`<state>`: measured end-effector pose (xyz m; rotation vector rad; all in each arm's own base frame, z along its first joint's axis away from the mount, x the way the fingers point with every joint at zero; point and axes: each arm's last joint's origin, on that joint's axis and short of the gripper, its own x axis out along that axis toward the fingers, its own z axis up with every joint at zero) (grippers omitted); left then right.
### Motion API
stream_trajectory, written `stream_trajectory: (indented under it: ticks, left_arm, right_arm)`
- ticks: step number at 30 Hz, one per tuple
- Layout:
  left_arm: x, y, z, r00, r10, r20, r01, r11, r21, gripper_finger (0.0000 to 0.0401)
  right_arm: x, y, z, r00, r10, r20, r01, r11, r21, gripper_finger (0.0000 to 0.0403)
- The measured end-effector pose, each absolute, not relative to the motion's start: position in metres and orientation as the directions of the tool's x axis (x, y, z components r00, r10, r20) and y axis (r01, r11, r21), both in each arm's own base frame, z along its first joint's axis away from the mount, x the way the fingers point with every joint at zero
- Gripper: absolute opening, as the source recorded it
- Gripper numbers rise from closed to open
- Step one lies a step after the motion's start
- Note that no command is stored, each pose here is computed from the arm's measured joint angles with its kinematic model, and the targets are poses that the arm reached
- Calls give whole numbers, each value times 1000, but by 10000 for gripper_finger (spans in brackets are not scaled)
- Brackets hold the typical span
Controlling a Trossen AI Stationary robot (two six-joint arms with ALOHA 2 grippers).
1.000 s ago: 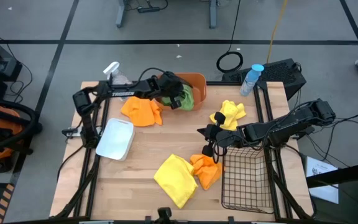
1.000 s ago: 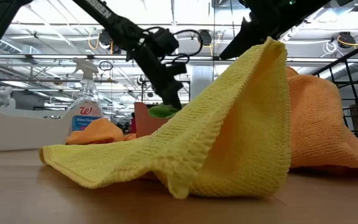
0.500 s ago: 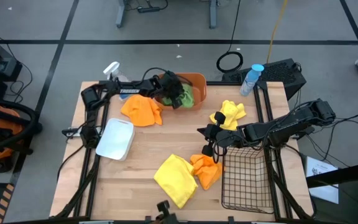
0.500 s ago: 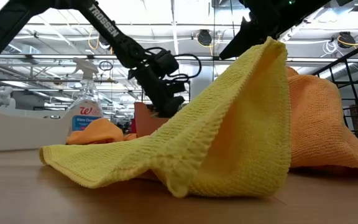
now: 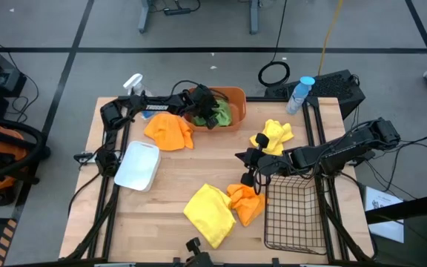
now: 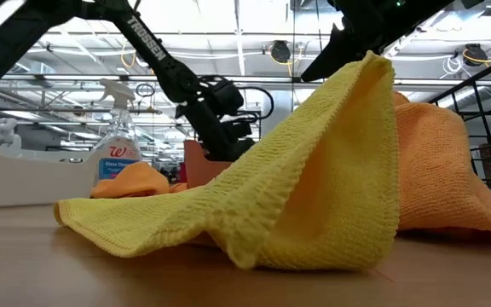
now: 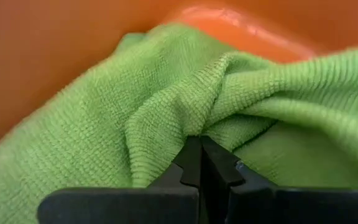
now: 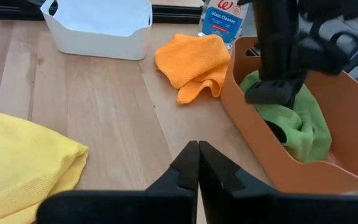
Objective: Sort microfiber towel by color & place in baskets
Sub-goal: Put the green microfiber cloth into the orange bin
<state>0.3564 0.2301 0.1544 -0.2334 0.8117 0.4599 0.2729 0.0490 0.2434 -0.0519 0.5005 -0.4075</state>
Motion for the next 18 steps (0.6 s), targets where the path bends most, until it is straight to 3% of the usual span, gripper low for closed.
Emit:
stream_trajectory:
  ticks: [10,14,18]
  left_arm:
    - [352,211,224,709,352,-611,-454,891,-13,7]
    - [361,194,229,727,332,-601,-416,909,0,8]
    - [363,195,220,644,452,-617,-486,865,125,9]
  right_arm:
    - [273,49,243,798,-392,-458,363,919,-154,0]
    - [273,49,243,798,-392,-457,362,919,-157,0]
    - [273,49,243,798,-392,-457,362,919,-157,0]
